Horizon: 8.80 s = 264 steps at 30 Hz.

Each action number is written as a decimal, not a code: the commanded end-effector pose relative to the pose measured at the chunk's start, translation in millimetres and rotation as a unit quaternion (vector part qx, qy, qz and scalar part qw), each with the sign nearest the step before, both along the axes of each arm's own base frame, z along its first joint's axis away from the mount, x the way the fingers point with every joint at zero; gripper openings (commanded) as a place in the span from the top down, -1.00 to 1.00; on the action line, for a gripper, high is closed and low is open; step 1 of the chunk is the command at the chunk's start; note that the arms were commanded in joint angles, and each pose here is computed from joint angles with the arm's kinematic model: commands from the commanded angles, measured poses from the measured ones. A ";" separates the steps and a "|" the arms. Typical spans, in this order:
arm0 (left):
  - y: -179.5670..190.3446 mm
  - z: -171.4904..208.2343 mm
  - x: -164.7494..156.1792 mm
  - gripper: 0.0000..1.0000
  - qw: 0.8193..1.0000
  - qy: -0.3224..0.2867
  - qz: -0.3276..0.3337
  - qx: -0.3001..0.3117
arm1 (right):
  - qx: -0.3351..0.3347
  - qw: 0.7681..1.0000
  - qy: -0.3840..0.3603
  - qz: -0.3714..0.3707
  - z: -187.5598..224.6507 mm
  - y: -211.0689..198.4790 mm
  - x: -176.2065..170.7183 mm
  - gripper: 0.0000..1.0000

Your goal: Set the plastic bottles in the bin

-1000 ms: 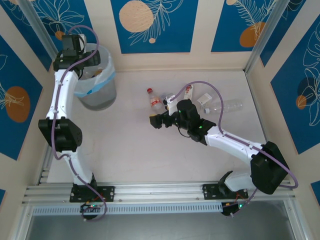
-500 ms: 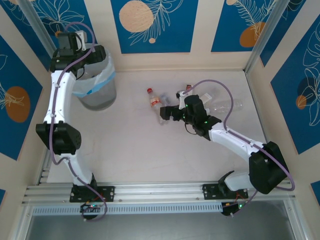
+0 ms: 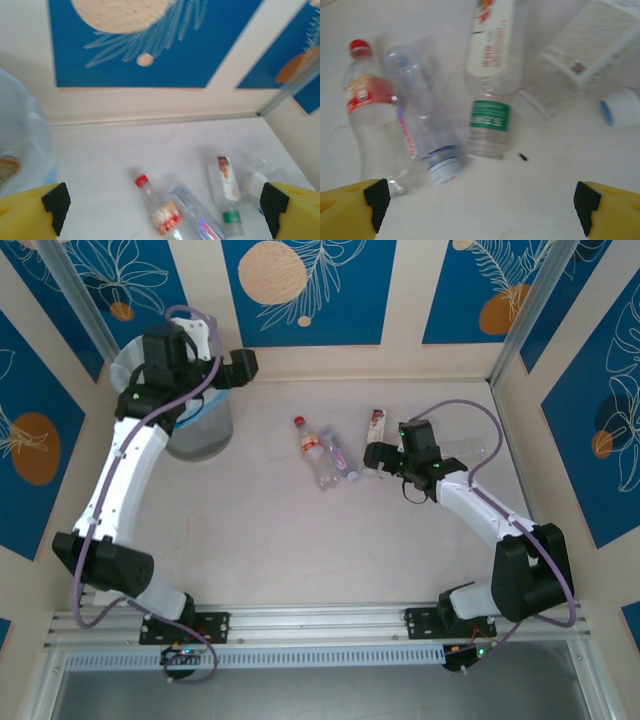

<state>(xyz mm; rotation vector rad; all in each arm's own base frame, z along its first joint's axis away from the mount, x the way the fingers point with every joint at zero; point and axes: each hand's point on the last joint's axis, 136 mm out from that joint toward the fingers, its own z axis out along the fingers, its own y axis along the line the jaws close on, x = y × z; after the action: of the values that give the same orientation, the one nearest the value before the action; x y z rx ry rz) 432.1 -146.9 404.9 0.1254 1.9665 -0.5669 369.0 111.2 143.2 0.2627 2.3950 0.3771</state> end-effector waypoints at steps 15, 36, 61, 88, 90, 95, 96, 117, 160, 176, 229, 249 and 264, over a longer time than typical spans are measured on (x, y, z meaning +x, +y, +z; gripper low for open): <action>-5.2 -79.7 -72.3 -0.98 0.997 0.067 -0.011 -0.030 | 0.015 0.995 0.101 -0.020 -41.1 23.1 25.1 -0.62; 10.7 -99.3 -76.5 -0.98 0.996 0.089 0.028 -0.006 | -0.032 0.988 0.143 -0.046 -91.6 35.6 54.3 -0.29; -0.2 -113.3 -73.4 -0.98 0.993 0.121 0.005 -0.011 | -0.044 0.997 0.068 0.014 -71.3 46.5 64.0 0.39; -102.7 -71.3 -92.1 -0.98 0.937 0.152 -0.249 -0.191 | -0.026 0.903 -0.278 0.326 97.6 146.6 -33.9 1.00; -106.5 -68.2 -94.4 -0.98 0.936 0.145 -0.258 -0.191 | -0.015 0.896 -0.284 0.342 104.8 154.9 -41.0 1.00; -112.4 -60.1 -99.7 -0.98 0.936 0.113 -0.273 -0.191 | 0.001 0.881 -0.291 0.373 116.0 171.0 -53.6 1.00; -112.5 -60.1 -99.2 -0.98 0.937 0.108 -0.271 -0.191 | 0.007 0.879 -0.290 0.379 117.1 174.3 -56.4 1.00; -99.4 -61.5 -74.2 -0.91 0.962 0.052 -0.196 -0.180 | 0.083 0.861 -0.290 0.410 133.9 217.7 -80.5 1.00; -86.4 -56.8 -74.5 -0.26 0.973 0.033 -0.165 -0.156 | 0.090 0.867 -0.353 0.341 161.1 187.5 -76.3 -0.99; -79.6 -47.0 -66.0 -0.25 0.980 0.033 -0.143 -0.137 | 0.090 0.858 -0.371 0.343 173.1 183.1 -85.2 -0.99; 199.4 -20.7 124.1 -0.45 0.958 0.005 0.281 -0.050 | 0.095 0.901 -0.339 0.253 162.4 146.9 -73.2 -0.98; 190.7 -53.6 132.1 -0.87 0.960 0.056 0.266 -0.073 | 0.097 0.913 -0.321 0.234 156.3 141.3 -68.7 -0.99; 156.9 -6.2 97.7 -0.98 0.974 0.012 0.205 -0.099 | 0.142 0.939 -0.281 0.138 142.2 111.7 -43.0 -0.99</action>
<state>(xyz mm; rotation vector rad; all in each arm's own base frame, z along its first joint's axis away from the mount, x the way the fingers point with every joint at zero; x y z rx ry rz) 547.1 23.2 362.3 -0.4708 1.9516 -0.4373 316.6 234.1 278.1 -0.1732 1.8168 0.7986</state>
